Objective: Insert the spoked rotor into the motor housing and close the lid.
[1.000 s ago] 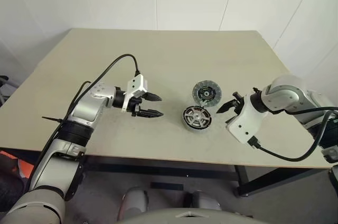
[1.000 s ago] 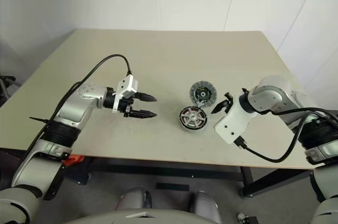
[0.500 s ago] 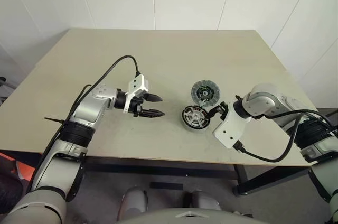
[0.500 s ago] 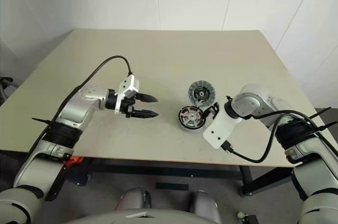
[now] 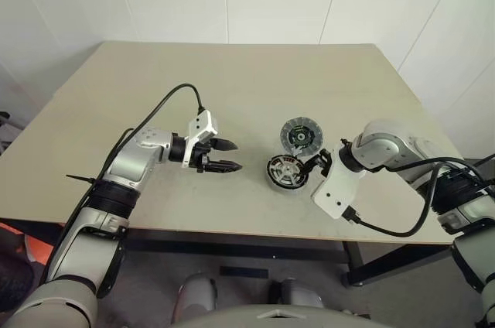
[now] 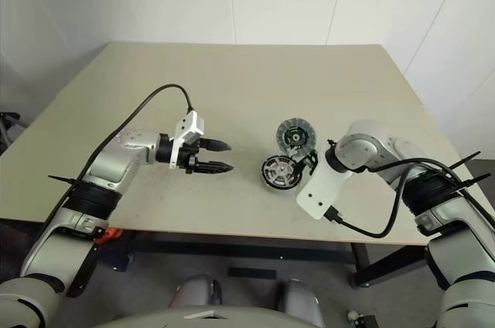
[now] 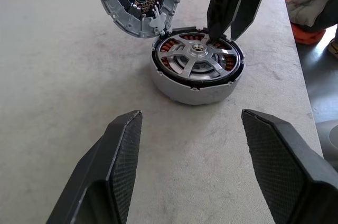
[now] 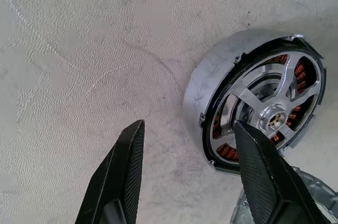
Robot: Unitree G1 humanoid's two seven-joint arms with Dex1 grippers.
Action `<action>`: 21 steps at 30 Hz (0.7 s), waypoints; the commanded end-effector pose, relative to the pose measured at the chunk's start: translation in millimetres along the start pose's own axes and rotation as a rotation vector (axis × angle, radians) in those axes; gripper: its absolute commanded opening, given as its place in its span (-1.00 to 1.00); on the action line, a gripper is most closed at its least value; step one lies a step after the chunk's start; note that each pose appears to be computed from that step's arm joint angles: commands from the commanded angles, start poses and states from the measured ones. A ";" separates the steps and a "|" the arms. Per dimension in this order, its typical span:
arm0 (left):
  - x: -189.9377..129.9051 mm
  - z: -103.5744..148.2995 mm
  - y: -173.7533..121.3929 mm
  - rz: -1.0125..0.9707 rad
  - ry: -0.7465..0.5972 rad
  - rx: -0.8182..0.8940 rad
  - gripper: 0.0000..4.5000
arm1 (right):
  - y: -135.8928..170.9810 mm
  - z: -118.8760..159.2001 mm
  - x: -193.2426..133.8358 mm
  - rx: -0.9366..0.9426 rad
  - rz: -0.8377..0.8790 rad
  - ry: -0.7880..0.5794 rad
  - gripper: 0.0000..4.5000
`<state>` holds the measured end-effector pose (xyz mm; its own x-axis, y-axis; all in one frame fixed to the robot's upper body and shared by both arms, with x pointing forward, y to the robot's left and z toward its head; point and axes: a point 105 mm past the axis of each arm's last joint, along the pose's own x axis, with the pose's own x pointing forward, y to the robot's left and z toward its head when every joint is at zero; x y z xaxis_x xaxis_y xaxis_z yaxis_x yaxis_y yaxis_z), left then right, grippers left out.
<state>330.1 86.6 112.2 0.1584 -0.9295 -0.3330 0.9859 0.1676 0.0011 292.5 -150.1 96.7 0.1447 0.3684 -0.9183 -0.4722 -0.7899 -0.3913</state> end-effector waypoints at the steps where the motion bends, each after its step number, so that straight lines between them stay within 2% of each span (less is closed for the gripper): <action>1: -3.7 12.2 2.5 0.017 -0.035 0.030 0.42 | -2.4 7.7 -5.0 -0.014 -0.019 -0.018 0.34; 8: -1.9 12.4 2.4 0.016 -0.033 0.032 0.42 | 0.7 -3.8 9.4 0.023 -0.016 -0.006 0.34; 18: -2.9 11.8 3.4 0.028 -0.033 0.028 0.42 | -1.4 -17.4 10.6 0.005 -0.008 0.030 0.34; 21: -2.7 12.1 3.6 0.031 -0.037 0.026 0.42 | -2.7 -19.2 10.1 0.001 -0.009 0.032 0.04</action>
<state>332.0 86.0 112.1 0.1768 -0.9277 -0.3288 0.9826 0.1855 0.0050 307.5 -151.2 83.2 0.1607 0.3782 -0.9117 -0.4773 -0.7787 -0.4072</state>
